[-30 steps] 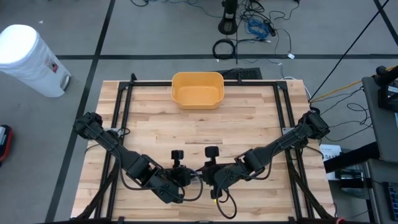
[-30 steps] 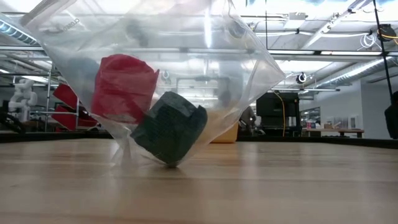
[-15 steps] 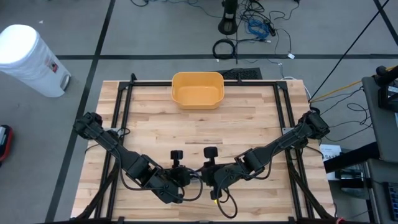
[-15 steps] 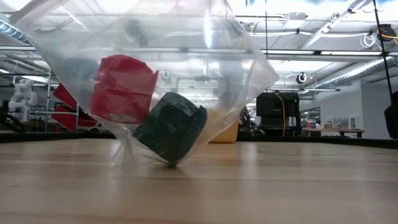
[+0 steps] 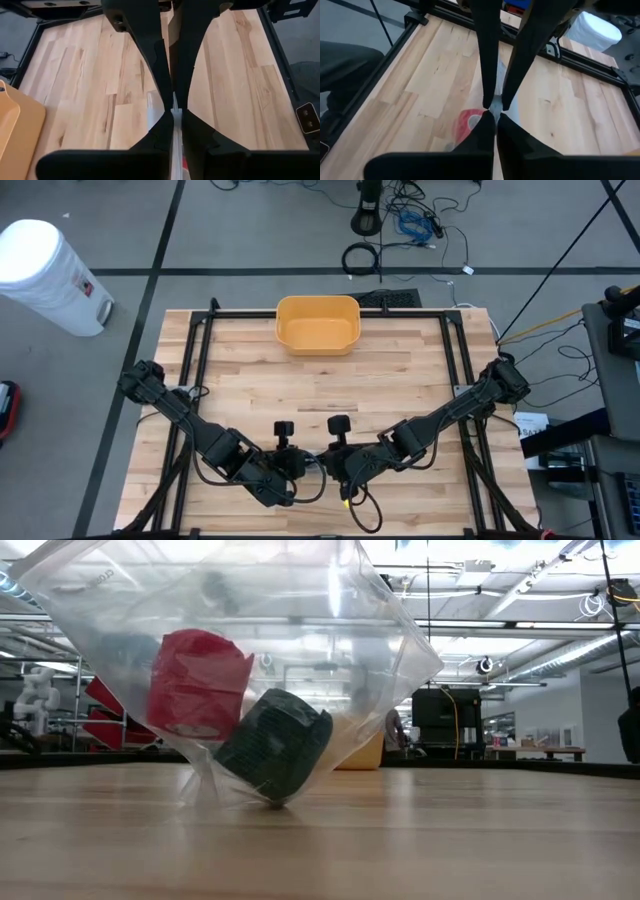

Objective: Roll bandage
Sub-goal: Close the transparent zip bag

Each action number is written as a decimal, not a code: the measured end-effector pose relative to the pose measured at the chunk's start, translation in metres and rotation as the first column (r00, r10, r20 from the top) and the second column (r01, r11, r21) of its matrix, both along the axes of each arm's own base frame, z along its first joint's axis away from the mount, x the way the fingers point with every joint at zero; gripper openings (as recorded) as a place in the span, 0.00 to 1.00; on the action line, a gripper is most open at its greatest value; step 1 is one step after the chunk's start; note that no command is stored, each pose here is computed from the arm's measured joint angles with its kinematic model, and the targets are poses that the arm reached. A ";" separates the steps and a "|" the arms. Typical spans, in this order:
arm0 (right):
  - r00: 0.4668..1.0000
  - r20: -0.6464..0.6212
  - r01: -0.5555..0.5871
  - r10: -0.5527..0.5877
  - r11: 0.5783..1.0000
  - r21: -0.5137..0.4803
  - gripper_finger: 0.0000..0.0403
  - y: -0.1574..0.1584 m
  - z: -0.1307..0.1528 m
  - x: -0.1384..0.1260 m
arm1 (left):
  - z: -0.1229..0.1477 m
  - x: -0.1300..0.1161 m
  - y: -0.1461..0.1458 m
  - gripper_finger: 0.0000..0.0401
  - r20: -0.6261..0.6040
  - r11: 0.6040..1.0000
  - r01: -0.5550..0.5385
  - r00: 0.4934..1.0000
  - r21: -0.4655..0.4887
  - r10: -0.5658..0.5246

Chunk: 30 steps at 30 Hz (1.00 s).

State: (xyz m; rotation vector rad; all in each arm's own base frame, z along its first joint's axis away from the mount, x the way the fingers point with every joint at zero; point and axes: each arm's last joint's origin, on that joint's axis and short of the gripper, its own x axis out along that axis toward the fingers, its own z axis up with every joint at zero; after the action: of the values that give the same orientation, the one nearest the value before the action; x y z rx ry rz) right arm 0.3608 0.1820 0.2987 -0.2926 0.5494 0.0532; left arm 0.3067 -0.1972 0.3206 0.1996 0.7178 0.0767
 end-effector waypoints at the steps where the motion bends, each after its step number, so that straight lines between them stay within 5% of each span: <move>1: 1.000 0.000 0.000 0.000 1.000 0.000 0.00 0.000 0.000 0.000 | 0.000 0.000 0.000 0.09 0.001 1.000 -0.001 1.000 -0.001 0.001; 9: 1.000 0.006 0.007 -0.007 1.000 -0.002 0.00 0.000 0.000 0.000 | -0.003 -0.003 0.001 0.22 -0.026 1.000 -0.026 0.999 -0.011 0.026; 30: 1.000 0.003 -0.003 0.003 1.000 -0.013 0.00 0.000 0.000 0.000 | -0.001 -0.009 -0.010 0.23 0.037 0.998 -0.066 0.997 0.011 0.066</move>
State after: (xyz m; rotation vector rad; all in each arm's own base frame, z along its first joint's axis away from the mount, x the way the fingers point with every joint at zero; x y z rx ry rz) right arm 0.3607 0.1822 0.2990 -0.3063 0.5461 0.0516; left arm 0.2976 -0.2067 0.3199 0.1858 0.6876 0.1472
